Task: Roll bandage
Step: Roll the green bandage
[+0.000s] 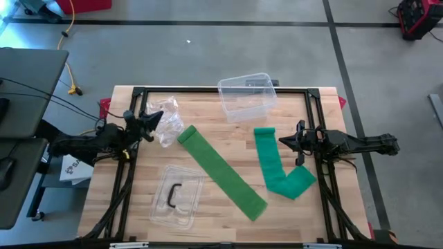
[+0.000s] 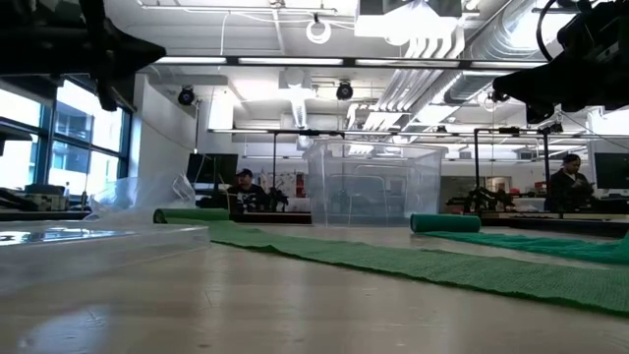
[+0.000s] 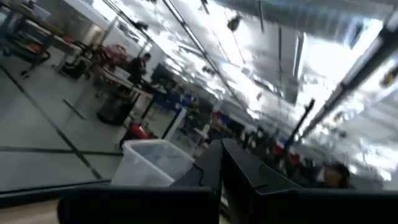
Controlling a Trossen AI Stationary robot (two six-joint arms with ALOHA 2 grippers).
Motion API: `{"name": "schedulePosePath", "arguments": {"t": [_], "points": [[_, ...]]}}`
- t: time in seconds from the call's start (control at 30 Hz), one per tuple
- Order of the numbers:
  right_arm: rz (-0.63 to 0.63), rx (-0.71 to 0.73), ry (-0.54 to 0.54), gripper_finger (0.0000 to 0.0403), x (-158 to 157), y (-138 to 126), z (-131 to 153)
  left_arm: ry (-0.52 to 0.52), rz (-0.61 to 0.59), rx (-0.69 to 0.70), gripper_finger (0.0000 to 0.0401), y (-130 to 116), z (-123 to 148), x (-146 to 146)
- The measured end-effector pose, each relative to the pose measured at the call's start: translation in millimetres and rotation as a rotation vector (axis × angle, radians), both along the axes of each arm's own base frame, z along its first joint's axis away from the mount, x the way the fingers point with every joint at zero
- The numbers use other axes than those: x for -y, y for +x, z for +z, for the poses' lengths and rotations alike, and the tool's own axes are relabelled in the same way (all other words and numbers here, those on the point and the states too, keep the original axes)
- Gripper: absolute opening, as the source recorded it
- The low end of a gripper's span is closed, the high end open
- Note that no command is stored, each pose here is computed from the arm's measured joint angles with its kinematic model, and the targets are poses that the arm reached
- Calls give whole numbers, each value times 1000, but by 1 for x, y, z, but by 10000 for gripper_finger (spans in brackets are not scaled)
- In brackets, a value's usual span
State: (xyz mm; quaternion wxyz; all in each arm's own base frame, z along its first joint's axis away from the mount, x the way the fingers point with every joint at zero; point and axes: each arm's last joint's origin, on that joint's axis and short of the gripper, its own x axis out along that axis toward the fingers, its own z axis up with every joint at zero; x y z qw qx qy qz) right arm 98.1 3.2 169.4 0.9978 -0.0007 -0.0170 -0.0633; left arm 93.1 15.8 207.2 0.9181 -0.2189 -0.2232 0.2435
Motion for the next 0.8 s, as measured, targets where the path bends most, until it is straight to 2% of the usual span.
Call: {"name": "schedulePosePath", "arguments": {"t": [0.2, 0.43, 0.63, 0.8], "points": [[0, 0, 0, 0, 0, 0, 0, -19, -40, -188, 5, 21, 10, 1], [0, 0, 0, 0, 0, 0, 0, -21, -196, -499, 5, 56, 30, 5], [0, 0, 0, 0, 0, 0, 0, -134, -337, -616, 11, 95, 33, 2], [0, -1, 0, 0, 0, 0, 0, -334, -373, -757, 46, 130, 2, -6]]}}
